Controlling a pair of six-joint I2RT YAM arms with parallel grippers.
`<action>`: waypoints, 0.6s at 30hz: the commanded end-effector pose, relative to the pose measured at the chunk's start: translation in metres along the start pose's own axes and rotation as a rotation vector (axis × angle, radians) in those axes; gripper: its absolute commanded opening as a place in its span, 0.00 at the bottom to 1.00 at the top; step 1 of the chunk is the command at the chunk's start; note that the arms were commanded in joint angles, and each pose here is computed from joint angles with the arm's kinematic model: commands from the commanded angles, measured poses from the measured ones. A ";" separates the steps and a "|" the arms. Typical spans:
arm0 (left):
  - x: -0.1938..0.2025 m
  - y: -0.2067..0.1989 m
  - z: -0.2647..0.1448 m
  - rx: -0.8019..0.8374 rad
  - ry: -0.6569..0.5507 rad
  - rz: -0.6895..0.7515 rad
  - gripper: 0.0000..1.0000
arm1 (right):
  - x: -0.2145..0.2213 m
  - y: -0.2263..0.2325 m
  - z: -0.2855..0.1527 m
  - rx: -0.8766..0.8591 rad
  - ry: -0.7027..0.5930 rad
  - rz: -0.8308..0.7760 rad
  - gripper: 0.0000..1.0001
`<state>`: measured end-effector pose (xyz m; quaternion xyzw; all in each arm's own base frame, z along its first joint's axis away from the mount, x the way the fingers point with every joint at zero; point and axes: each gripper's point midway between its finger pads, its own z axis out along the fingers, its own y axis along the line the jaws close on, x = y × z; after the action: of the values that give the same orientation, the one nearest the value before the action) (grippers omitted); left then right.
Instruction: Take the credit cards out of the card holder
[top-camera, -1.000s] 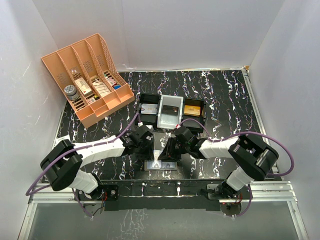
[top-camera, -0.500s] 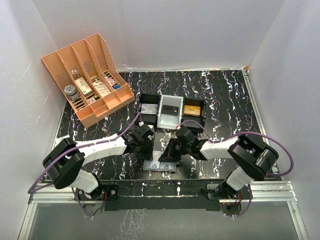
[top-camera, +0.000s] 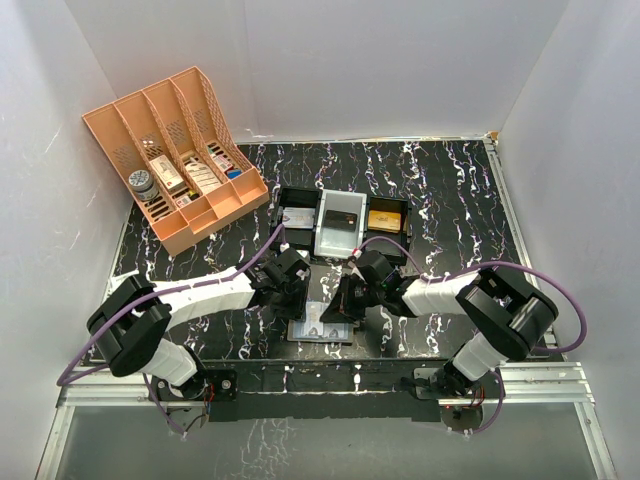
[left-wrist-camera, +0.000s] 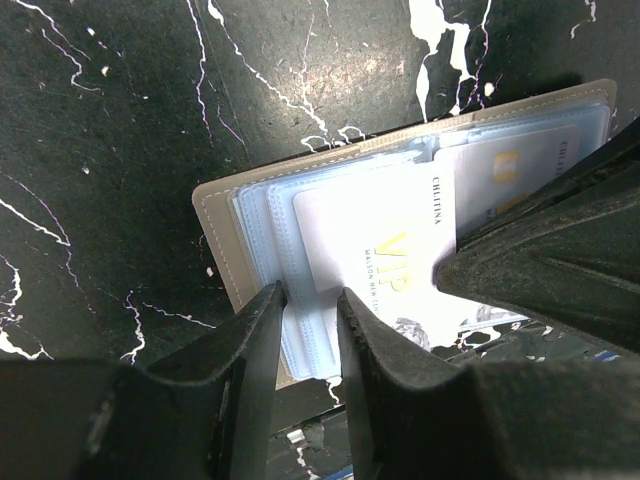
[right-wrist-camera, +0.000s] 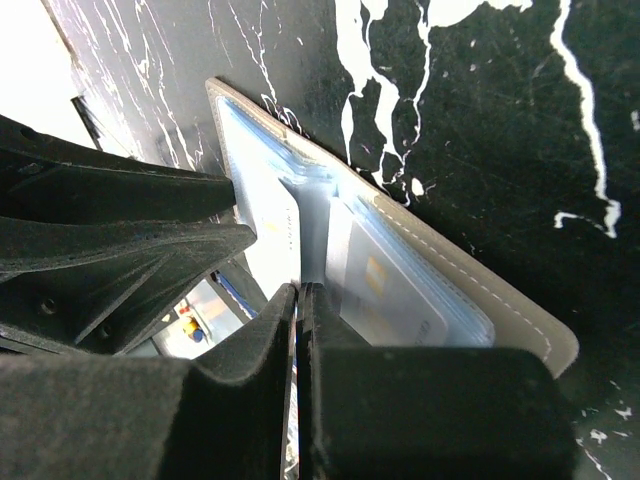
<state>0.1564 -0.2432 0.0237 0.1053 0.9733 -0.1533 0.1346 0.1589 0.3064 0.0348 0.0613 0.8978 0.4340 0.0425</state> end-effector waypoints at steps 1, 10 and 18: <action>0.015 0.017 0.004 -0.067 0.056 0.022 0.28 | -0.002 0.000 -0.006 -0.013 -0.004 -0.038 0.00; 0.013 0.017 0.004 -0.072 0.051 0.023 0.29 | -0.005 -0.005 -0.012 0.006 -0.014 -0.042 0.00; 0.007 0.016 -0.003 -0.067 0.018 0.017 0.29 | -0.008 -0.014 -0.013 0.064 -0.026 -0.044 0.01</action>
<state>0.1569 -0.2421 0.0232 0.1094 0.9731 -0.1504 0.1360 0.1594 0.2950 0.0330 0.0525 0.9035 0.4232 0.0435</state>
